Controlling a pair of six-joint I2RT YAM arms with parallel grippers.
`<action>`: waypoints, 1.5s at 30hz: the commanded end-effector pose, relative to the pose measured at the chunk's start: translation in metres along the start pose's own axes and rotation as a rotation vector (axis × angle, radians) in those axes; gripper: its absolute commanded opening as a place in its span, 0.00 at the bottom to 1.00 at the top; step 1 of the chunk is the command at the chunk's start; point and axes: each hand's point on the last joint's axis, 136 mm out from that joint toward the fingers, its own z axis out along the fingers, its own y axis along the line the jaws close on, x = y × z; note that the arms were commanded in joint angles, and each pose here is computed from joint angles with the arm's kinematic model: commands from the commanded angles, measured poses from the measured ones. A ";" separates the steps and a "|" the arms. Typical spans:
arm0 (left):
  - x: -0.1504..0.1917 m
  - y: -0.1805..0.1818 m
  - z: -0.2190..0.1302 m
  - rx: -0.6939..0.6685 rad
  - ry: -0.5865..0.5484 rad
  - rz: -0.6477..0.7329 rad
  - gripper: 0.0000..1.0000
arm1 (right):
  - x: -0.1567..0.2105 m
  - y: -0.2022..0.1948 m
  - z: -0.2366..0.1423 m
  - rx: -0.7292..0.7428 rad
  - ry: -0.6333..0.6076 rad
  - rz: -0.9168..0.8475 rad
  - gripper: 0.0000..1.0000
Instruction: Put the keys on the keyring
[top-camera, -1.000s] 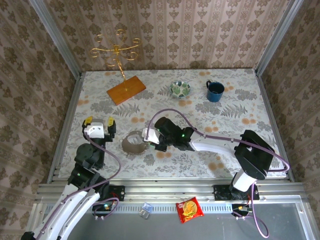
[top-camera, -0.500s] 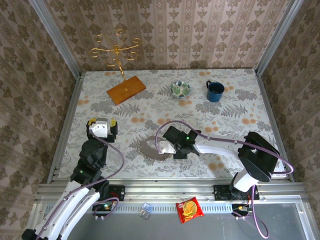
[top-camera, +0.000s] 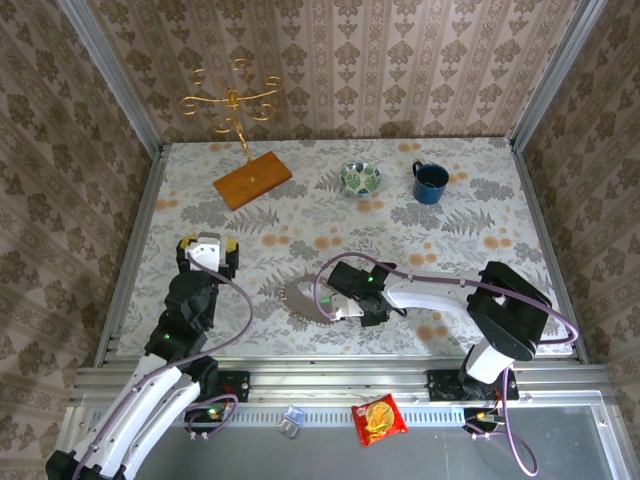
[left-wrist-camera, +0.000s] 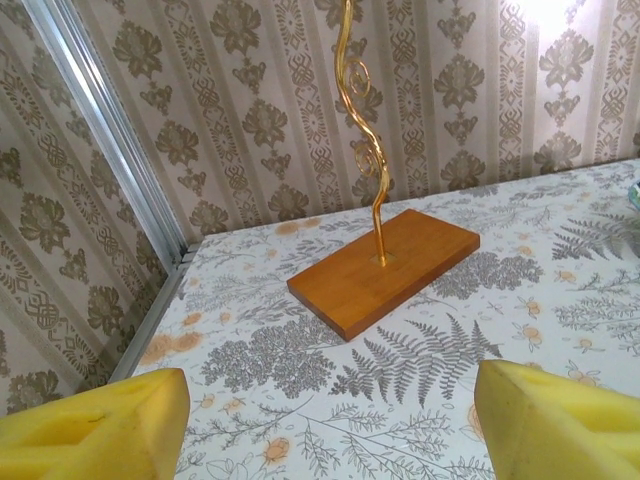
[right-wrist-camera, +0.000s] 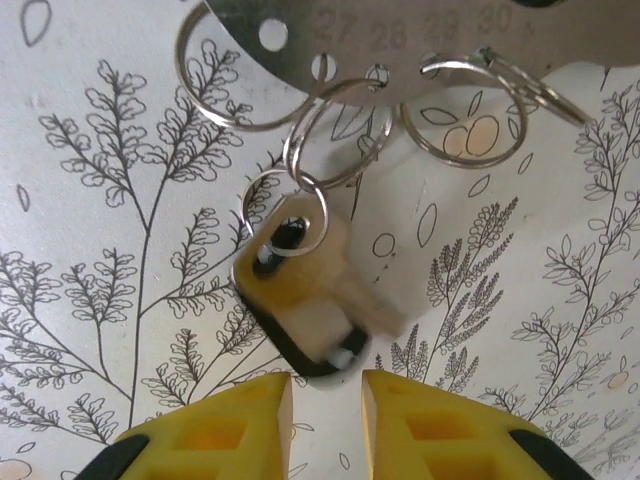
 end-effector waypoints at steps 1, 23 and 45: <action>0.002 -0.002 0.004 0.013 0.006 0.006 0.76 | 0.010 -0.011 -0.016 0.024 -0.015 0.040 0.29; 0.072 0.040 0.066 -0.131 0.212 -0.044 1.00 | 0.176 -0.198 -0.041 0.906 -0.549 1.323 0.90; 0.132 0.038 0.132 -0.077 0.202 -0.072 1.00 | 0.221 -0.192 0.001 0.746 -0.722 1.555 1.00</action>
